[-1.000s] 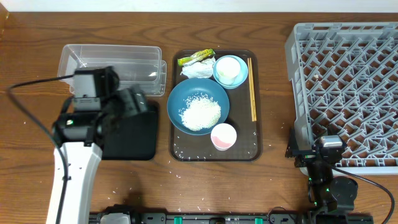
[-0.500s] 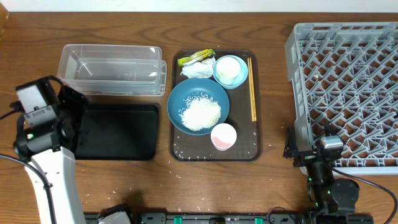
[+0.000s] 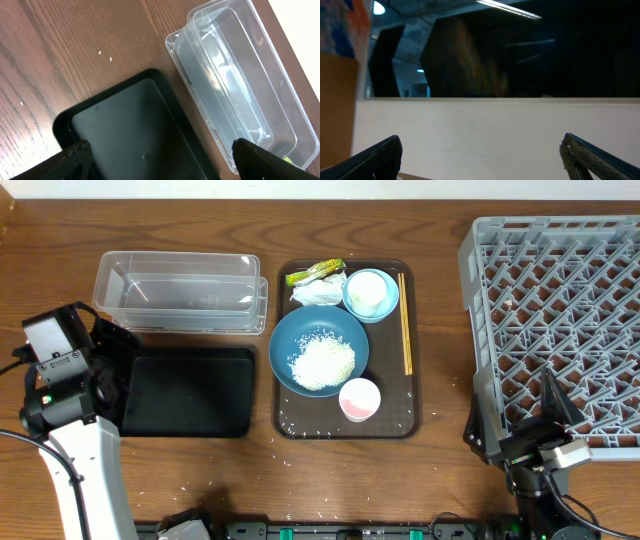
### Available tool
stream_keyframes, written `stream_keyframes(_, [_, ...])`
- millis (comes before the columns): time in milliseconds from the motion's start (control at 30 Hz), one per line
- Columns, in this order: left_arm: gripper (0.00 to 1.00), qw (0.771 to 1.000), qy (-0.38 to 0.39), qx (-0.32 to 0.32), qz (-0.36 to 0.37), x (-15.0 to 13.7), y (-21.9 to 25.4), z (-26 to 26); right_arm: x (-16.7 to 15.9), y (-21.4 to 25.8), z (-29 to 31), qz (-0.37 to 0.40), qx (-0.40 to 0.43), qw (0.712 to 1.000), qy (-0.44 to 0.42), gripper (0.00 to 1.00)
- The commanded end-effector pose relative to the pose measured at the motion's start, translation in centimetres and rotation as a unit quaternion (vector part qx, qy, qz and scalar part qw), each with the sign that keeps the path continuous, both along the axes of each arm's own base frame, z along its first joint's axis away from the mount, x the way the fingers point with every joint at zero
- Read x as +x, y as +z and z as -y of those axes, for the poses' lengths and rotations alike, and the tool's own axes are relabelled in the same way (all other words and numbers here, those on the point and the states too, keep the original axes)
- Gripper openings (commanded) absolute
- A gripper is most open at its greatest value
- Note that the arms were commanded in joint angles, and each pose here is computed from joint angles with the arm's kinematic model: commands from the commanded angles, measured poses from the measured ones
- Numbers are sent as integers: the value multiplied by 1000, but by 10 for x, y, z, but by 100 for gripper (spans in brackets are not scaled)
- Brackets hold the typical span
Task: Sort waste into correct bins and load items into the dishwasher rack
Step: 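Reach the right gripper over the tray toward the pink cup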
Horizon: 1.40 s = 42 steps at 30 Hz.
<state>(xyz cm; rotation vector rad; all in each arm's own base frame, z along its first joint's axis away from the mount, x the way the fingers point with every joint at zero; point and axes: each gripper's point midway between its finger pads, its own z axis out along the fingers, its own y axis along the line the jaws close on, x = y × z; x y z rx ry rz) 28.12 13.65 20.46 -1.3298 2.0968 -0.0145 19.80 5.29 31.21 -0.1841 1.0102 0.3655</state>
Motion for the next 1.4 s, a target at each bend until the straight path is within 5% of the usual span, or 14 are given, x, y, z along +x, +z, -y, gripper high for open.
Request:
stream_keyframes(0, [92, 1000, 10, 8, 9, 0, 10, -4, -2, 17, -9, -17, 4, 999, 37, 99])
stream_keyframes(233, [92, 1000, 10, 8, 9, 0, 10, -4, 51, 25, -25, -169, -87, 980, 58, 99])
stream_keyframes(467, [92, 1000, 10, 8, 9, 0, 10, -4, 82, 35, -87, -286, -147, 912, 256, 99])
stream_keyframes(833, [92, 1000, 10, 8, 9, 0, 10, -4, 125, 13, -140, -399, -16, 824, 402, 99])
stream_keyframes(933, [92, 1000, 10, 8, 9, 0, 10, -4, 133, 3, -155, -436, -5, 825, 361, 99])
stream_keyframes(1167, [92, 1000, 10, 8, 9, 0, 10, -4, 142, -35, -149, -551, -94, 828, 34, 99])
stream_keyframes(1367, [92, 1000, 10, 8, 9, 0, 10, -4, 105, -64, -191, -622, -178, 761, 41, 99])
